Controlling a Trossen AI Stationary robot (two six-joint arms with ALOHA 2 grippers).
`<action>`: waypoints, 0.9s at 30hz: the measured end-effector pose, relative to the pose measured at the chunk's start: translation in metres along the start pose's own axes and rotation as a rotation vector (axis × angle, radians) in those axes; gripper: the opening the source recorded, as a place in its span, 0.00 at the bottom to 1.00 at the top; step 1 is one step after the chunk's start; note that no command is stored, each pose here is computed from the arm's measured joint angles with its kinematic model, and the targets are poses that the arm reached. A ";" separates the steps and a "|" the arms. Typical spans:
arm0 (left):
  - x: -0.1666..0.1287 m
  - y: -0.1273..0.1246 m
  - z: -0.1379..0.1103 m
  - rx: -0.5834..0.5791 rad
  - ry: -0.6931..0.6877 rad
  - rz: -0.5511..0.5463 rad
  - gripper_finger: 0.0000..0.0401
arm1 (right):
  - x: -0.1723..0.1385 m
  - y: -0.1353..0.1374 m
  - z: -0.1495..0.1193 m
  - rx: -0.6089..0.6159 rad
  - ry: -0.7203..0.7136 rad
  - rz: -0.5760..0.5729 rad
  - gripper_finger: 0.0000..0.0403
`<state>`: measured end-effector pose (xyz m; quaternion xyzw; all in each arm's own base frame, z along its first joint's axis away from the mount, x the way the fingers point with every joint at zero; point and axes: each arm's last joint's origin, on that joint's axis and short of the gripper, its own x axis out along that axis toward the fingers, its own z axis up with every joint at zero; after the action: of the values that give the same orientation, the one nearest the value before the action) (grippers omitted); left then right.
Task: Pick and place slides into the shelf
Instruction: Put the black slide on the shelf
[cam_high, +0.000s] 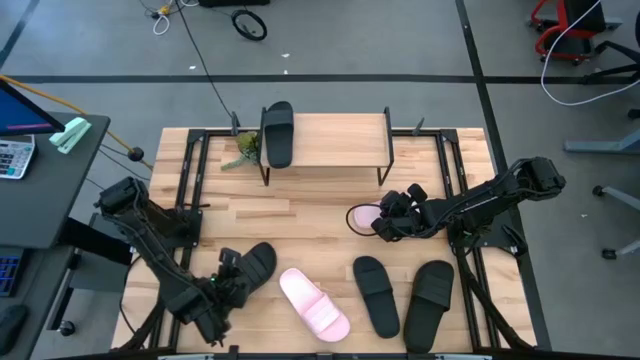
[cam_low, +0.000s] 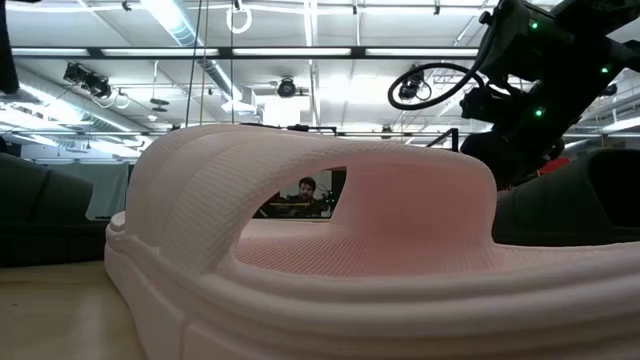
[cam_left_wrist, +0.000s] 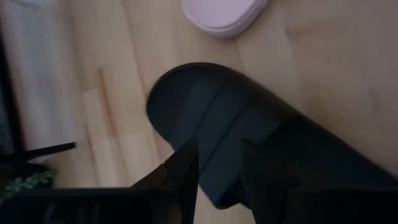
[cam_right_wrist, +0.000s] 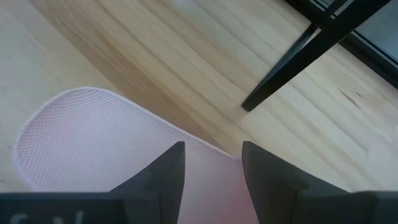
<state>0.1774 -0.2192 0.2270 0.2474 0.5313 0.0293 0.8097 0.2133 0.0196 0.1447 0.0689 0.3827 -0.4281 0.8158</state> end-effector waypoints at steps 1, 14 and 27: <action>0.000 -0.001 0.000 -0.003 0.008 -0.016 0.30 | 0.000 0.000 0.000 0.001 0.001 0.003 0.41; 0.034 -0.030 -0.004 0.104 0.153 0.017 0.47 | 0.000 0.001 0.000 0.003 0.017 0.018 0.41; 0.072 -0.036 -0.002 0.142 0.174 0.263 0.22 | 0.000 0.001 0.000 -0.008 0.015 0.016 0.41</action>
<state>0.1990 -0.2276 0.1502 0.3681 0.5630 0.1188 0.7304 0.2136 0.0200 0.1444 0.0717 0.3901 -0.4195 0.8165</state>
